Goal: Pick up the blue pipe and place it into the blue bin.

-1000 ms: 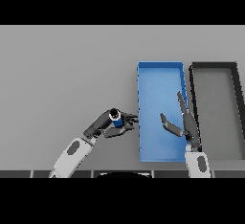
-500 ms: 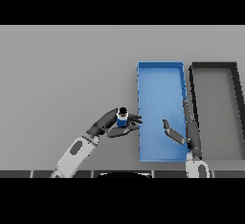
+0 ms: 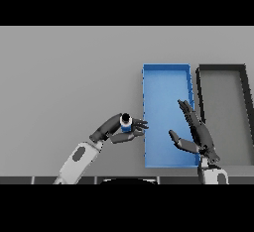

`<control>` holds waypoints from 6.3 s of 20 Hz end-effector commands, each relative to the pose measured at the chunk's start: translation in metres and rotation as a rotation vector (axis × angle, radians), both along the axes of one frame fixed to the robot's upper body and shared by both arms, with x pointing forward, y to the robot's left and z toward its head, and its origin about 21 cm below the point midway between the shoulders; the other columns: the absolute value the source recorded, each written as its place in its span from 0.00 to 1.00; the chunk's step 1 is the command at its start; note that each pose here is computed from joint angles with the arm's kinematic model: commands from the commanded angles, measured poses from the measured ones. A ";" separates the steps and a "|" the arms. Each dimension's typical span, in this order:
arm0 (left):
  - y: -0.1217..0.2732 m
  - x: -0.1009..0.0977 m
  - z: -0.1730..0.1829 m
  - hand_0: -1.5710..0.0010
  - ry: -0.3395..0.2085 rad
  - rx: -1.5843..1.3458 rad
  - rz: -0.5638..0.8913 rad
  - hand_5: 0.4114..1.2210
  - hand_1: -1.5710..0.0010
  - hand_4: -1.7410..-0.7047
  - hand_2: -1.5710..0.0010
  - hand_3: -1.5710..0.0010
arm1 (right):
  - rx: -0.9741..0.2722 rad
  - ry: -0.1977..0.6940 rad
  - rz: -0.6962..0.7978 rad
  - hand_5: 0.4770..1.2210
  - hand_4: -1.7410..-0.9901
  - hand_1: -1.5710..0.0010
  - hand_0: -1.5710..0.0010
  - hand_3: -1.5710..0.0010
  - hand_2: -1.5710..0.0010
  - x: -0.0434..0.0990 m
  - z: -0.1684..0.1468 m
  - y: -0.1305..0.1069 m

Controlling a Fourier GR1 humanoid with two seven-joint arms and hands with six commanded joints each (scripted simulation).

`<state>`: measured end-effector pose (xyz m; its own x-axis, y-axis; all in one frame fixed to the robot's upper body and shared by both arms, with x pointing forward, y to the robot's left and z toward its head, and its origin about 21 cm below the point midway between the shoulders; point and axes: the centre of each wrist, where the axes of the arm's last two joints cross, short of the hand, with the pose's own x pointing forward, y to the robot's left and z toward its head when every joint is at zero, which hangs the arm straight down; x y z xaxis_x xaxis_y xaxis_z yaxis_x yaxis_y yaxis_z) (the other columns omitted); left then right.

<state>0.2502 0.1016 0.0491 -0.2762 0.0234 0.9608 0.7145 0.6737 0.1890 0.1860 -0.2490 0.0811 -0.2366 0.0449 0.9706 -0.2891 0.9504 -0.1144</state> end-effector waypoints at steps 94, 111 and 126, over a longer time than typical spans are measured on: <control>0.023 0.007 -0.004 1.00 0.088 0.232 0.039 0.01 1.00 0.83 1.00 1.00 | 0.020 0.225 -0.026 1.00 0.00 0.00 0.00 0.00 0.00 0.140 0.122 -0.012; 0.019 -0.001 -0.004 1.00 0.092 0.243 0.031 0.02 1.00 0.83 1.00 1.00 | -0.275 0.765 -0.306 1.00 0.54 0.65 0.62 0.79 0.65 0.113 0.031 -0.014; 0.022 -0.004 0.000 1.00 0.084 0.233 0.037 0.02 1.00 0.82 1.00 1.00 | -0.624 0.822 -0.170 0.29 0.94 0.99 0.99 0.99 0.99 0.114 0.025 -0.004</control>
